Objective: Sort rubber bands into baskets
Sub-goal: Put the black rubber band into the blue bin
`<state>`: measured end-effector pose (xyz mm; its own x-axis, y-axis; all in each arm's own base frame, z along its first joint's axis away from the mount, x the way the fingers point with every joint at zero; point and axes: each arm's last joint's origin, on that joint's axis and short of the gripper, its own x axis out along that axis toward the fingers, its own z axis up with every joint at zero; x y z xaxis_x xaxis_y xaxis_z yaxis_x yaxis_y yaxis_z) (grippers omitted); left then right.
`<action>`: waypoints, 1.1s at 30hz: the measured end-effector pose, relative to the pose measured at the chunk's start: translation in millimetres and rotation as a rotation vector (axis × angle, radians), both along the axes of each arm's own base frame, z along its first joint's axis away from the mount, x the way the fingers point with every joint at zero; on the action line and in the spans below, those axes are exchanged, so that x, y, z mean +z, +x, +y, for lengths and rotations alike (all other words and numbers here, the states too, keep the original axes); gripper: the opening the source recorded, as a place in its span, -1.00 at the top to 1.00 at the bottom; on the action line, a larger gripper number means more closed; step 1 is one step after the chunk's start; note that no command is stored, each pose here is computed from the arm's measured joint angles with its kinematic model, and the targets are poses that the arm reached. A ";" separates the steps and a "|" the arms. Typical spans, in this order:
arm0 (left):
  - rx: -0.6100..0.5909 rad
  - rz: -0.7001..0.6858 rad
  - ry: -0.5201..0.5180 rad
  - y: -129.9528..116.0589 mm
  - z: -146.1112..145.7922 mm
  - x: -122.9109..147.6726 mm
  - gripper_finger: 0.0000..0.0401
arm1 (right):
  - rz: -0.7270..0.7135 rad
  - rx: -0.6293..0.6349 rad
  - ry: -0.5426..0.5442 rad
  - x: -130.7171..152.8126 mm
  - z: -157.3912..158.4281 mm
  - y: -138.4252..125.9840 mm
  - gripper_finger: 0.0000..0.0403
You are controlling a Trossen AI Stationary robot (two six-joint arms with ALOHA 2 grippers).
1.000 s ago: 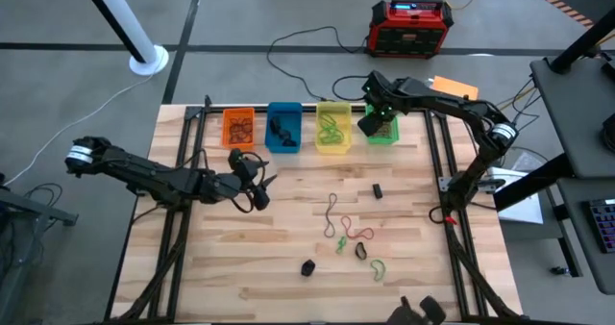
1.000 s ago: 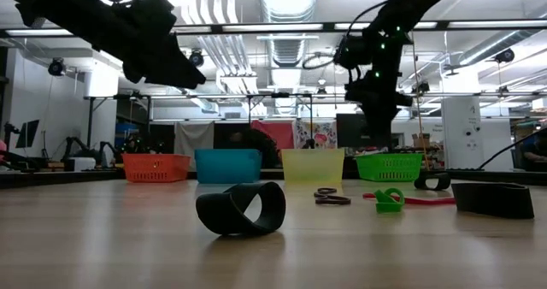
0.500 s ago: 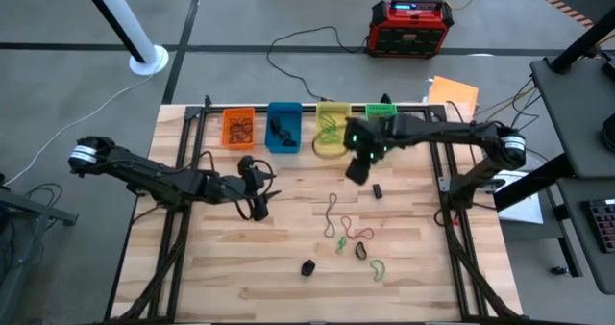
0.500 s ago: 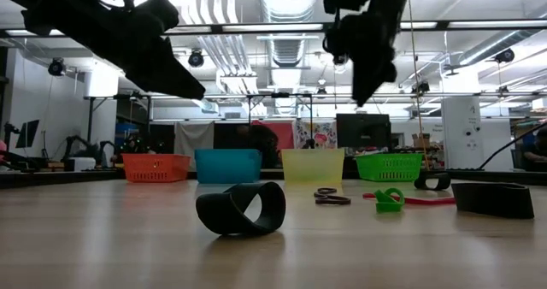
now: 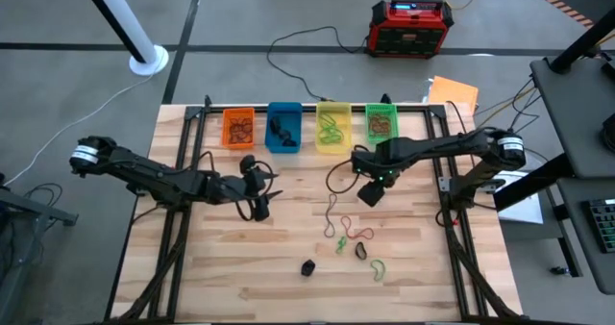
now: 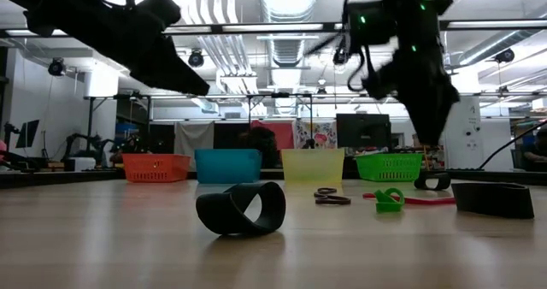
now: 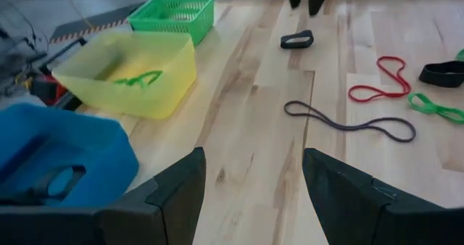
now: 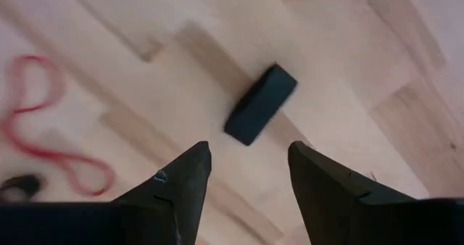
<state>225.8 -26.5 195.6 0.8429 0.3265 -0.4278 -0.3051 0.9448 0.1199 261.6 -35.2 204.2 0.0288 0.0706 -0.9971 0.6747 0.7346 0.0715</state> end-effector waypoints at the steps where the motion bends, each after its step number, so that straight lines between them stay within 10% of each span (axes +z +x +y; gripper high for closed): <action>1: -0.008 -0.002 0.015 0.4 -0.1 0.7 -0.07 | 0.012 -0.017 -0.007 -6.9 0.2 -3.0 0.09; 14: -0.092 -0.129 0.204 8.8 -1.2 18.4 -0.07 | -0.060 -0.130 -0.052 -53.1 0.6 -14.1 0.11; 26: -0.114 -0.152 0.287 12.5 -1.0 21.6 -0.07 | -0.043 -0.090 -0.054 -58.7 1.7 -18.9 0.89; 33: -0.194 -0.159 0.232 15.6 -2.6 17.8 -0.07 | -0.242 0.059 -0.107 -44.3 9.2 4.9 0.95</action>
